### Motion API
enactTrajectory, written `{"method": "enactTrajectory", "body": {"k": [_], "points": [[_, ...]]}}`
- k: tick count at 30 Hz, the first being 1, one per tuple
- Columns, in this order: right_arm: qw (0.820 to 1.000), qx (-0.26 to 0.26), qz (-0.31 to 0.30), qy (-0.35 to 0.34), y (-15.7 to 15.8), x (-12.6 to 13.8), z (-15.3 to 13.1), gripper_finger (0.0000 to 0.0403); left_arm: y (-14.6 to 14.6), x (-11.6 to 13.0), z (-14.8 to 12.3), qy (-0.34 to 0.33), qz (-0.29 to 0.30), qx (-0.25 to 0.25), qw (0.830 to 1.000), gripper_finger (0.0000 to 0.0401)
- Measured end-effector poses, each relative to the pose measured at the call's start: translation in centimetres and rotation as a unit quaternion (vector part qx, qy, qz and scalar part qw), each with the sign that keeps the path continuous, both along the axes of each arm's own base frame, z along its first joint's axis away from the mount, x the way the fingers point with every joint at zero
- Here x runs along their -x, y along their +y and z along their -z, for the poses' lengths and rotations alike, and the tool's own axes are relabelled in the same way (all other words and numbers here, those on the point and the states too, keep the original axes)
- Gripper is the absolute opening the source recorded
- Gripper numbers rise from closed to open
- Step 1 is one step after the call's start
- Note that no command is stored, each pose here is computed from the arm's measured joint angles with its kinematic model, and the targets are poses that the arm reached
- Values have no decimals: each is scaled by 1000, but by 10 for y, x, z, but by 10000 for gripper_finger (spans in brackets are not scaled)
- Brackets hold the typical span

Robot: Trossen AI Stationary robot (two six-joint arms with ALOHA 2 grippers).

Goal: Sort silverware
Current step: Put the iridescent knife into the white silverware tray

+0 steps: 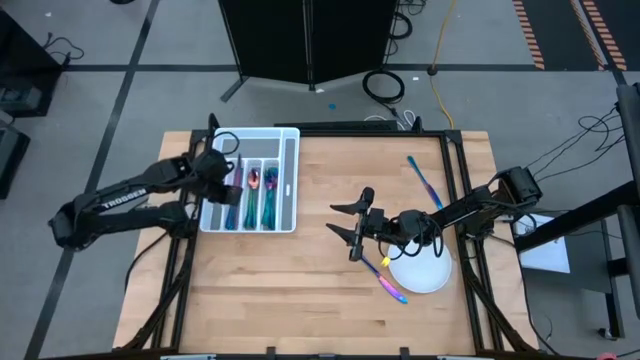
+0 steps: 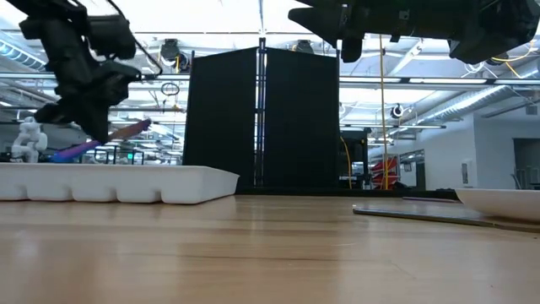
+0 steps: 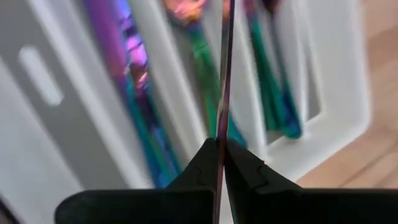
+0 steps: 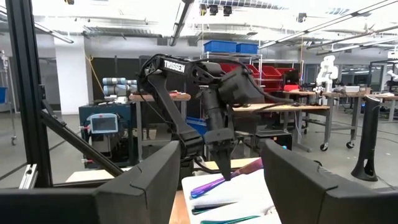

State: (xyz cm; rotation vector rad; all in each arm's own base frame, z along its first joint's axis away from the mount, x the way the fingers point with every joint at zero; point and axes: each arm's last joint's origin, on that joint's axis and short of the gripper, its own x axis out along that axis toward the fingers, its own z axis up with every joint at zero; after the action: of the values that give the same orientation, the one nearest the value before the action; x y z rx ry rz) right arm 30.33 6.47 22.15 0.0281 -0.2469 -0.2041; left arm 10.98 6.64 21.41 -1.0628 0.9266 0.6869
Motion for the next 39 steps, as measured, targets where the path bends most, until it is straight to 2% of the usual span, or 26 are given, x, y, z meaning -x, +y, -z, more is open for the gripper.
{"method": "enactTrajectory", "body": {"k": [13,21,34,39], "points": [[1000,2,0,6,0,0,1,210,28,-4,29,81,-13,95,992,12],[1000,4,0,16,0,-1,3,210,40,-4,43,114,-52,141,982,13],[1000,6,0,20,0,-1,4,210,46,-8,54,135,-63,158,976,13],[1000,6,0,20,0,-1,4,210,47,-8,54,134,-48,152,978,21]]}}
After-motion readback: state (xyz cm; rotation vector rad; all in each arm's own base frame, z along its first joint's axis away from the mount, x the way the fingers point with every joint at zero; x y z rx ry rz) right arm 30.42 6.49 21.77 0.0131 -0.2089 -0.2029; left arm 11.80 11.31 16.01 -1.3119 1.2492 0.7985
